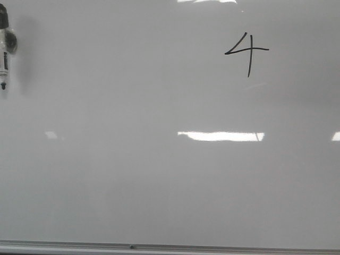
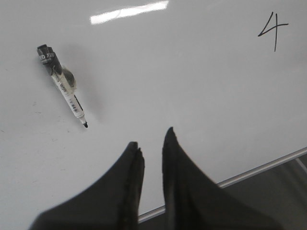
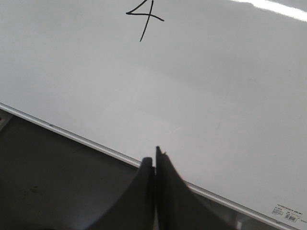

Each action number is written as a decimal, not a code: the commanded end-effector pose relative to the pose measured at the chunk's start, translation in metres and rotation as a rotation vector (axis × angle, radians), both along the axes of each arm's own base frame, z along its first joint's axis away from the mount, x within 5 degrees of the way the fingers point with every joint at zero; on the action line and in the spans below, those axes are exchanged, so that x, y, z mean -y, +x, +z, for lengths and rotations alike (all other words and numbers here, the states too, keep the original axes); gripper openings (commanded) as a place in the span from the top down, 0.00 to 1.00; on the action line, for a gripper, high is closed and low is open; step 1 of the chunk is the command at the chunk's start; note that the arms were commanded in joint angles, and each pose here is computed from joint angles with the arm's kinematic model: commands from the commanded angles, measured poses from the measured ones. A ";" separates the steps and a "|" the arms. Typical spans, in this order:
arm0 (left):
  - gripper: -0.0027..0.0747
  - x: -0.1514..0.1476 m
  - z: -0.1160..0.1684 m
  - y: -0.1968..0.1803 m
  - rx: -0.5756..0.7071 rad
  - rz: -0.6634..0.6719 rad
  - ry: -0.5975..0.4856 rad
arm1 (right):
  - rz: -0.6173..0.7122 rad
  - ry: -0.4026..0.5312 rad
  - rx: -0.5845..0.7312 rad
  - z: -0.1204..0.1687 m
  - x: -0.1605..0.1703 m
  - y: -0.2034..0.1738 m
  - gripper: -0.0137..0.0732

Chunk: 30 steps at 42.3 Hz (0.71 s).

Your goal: Write number 4 on whiteboard

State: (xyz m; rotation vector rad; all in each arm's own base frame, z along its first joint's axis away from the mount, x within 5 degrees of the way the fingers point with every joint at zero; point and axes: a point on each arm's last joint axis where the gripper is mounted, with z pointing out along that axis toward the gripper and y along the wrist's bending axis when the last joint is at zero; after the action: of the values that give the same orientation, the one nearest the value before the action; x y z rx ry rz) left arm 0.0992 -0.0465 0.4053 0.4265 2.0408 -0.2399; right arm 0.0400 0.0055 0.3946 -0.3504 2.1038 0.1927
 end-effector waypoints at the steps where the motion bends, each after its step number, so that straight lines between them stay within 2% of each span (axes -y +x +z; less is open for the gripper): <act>1: 0.96 0.002 0.014 0.000 0.088 -0.018 -0.045 | -0.004 0.018 0.074 0.010 0.000 0.003 0.92; 3: 0.99 0.002 0.014 0.000 0.088 -0.018 -0.045 | -0.004 0.020 0.076 0.010 -0.001 0.003 0.92; 30: 0.99 0.001 0.011 0.000 0.090 -0.012 -0.043 | -0.005 0.017 0.070 0.010 0.000 0.003 0.92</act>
State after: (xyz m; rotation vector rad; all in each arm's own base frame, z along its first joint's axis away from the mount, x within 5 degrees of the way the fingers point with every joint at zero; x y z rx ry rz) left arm 0.0995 -0.0467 0.4051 0.4265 2.0375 -0.2404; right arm 0.0399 0.0056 0.3944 -0.3500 2.1065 0.1941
